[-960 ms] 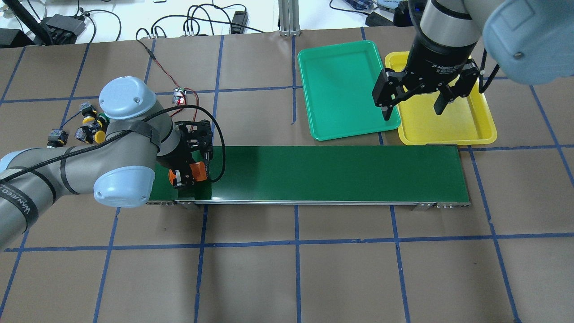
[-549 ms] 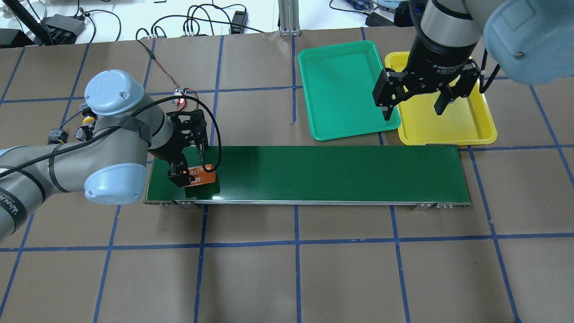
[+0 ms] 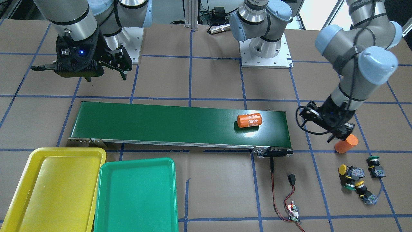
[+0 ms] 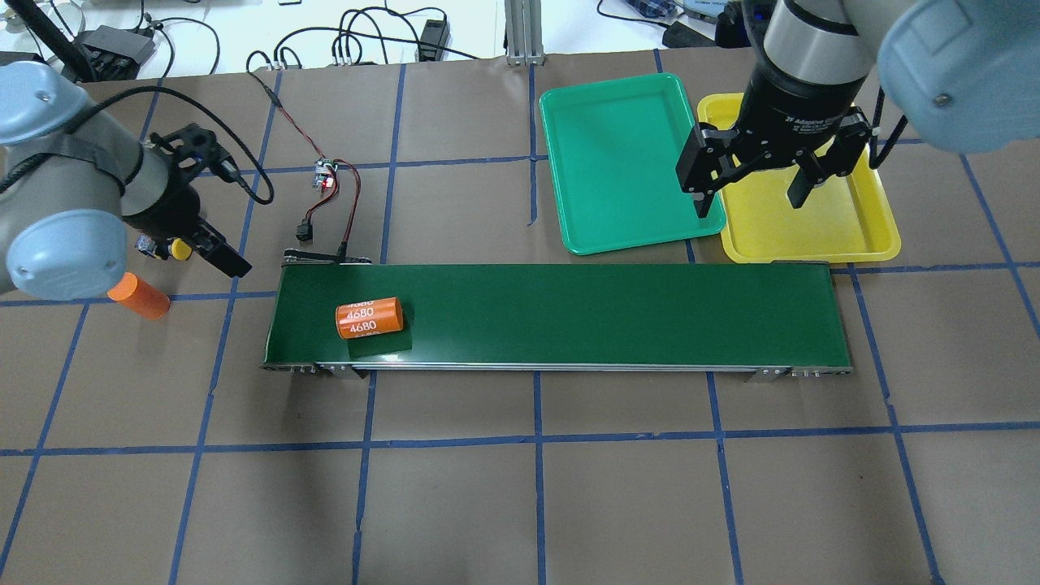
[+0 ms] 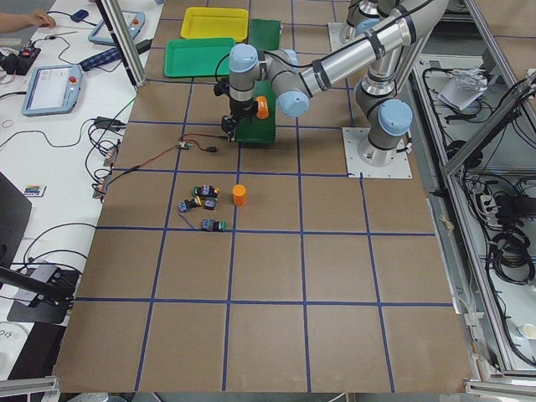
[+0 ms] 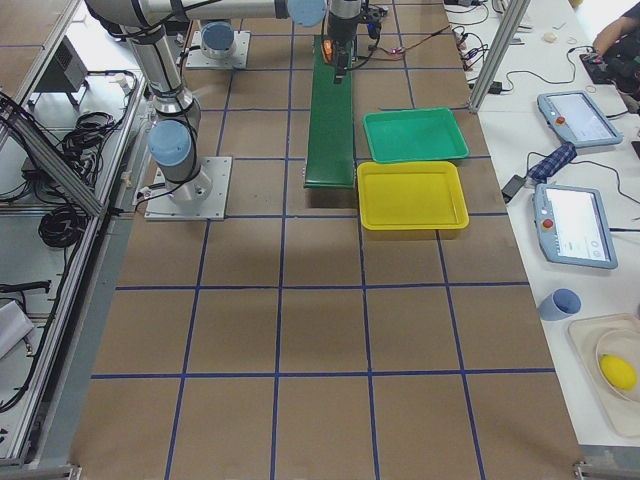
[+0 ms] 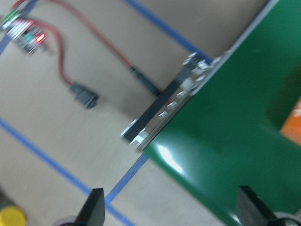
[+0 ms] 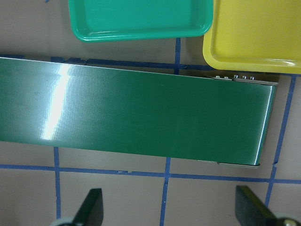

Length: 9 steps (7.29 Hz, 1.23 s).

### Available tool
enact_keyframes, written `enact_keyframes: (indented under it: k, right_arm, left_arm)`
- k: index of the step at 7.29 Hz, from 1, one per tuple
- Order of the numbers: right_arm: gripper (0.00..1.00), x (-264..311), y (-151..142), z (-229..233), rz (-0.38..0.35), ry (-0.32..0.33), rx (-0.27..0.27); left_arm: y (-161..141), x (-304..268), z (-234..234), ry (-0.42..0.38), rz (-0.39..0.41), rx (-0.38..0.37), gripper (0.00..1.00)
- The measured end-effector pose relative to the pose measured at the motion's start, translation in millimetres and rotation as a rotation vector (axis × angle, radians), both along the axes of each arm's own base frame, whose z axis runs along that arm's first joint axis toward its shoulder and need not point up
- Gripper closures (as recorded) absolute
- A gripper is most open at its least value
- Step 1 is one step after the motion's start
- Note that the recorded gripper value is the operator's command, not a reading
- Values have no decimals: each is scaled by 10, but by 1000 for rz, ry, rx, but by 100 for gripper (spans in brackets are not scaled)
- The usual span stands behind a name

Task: Sort buttons by color to trays
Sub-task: 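Move the left gripper back and grasp the second orange cell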

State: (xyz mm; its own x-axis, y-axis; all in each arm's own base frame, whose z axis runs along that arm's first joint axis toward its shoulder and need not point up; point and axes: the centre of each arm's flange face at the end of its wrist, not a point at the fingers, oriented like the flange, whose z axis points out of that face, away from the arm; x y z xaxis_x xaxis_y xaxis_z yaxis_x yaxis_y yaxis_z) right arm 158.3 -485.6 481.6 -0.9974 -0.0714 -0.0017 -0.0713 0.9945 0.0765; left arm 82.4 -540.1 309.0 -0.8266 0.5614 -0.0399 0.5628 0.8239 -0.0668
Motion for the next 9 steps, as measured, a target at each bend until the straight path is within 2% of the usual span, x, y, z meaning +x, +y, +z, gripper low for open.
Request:
enact_keyframes:
  k: [2,3,5,9]
  right_arm:
    - [0,1,1,-2,0,0,1]
    - [0,4,0,1,1,0,-1]
    - [0,3,-2,0,1,0,0]
    - [0,0,2,-11,1,0,4]
  left_arm:
    - [-142,875,-115,-35,313,35,0]
    - [-231,1124,-184,-56,405,48,0]
    - [-355,1365,-425,-56,471,80,0]
    - [-266,1596,-819,1,525,147,2]
